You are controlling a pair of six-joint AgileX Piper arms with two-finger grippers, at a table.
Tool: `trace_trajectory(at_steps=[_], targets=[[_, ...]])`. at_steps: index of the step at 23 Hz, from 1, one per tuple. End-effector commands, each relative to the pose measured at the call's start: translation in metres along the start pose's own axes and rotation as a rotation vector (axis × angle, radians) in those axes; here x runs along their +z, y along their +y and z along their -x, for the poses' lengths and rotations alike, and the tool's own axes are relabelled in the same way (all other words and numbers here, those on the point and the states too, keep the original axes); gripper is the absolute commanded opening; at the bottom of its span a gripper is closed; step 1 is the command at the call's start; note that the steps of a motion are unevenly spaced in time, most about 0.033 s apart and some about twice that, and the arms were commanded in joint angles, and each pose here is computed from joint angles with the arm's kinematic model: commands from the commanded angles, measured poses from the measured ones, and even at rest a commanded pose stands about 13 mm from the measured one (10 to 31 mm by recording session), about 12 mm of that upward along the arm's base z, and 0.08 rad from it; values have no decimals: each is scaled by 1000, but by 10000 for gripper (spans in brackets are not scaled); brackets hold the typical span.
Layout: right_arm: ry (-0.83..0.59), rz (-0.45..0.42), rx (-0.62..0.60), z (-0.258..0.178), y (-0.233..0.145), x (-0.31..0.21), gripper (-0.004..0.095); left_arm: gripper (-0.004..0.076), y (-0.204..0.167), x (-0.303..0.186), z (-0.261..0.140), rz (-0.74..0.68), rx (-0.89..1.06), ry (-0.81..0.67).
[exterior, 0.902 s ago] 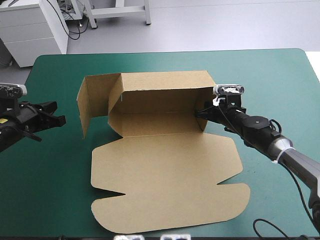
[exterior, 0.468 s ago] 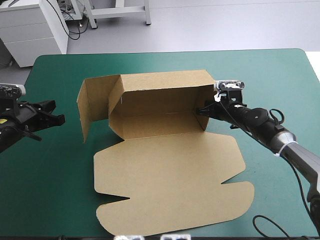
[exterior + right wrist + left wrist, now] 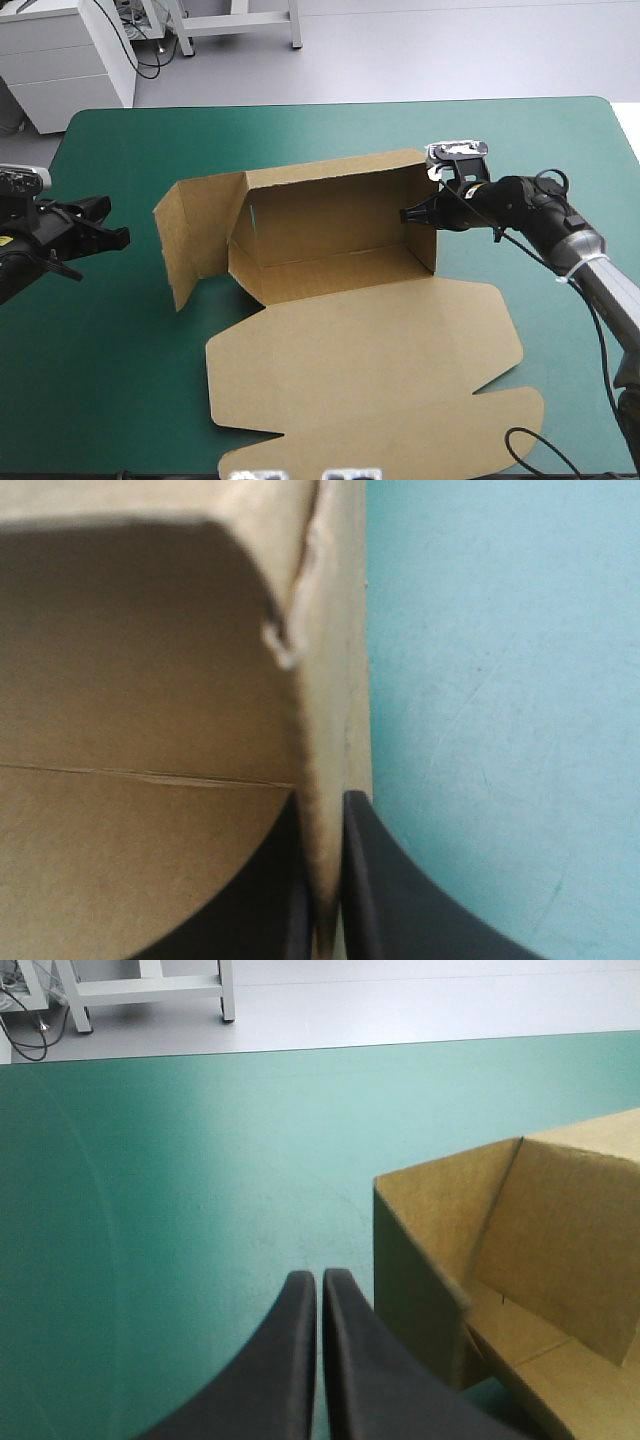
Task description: Fold the box
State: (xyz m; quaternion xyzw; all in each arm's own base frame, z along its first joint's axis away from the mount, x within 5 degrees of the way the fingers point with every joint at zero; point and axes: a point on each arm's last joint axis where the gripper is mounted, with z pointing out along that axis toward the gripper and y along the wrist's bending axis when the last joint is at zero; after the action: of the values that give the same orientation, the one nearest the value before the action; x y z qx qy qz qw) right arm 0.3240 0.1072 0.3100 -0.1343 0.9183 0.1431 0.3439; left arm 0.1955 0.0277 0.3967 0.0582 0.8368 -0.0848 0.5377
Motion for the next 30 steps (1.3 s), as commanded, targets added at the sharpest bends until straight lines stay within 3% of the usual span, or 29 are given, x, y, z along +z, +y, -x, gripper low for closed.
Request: trace_trajectory(at_steps=[1,5,11,25,30], targets=[[-25,8,3,25,8,-40,1,6,-2,-6,13,10,-22,-93],[45,9,-10,32,12,-57,1,6,-2,-6,13,10,-22,-93],[234,-120,-31,31,3,-70,0,6,2,5,14,-27,-82,-93],[334,-134,25,66,-19,45,0,6,2,7,14,-44,-104,-96],[365,-132,28,68,-22,61,15,6,2,7,14,-44,-104,-96]])
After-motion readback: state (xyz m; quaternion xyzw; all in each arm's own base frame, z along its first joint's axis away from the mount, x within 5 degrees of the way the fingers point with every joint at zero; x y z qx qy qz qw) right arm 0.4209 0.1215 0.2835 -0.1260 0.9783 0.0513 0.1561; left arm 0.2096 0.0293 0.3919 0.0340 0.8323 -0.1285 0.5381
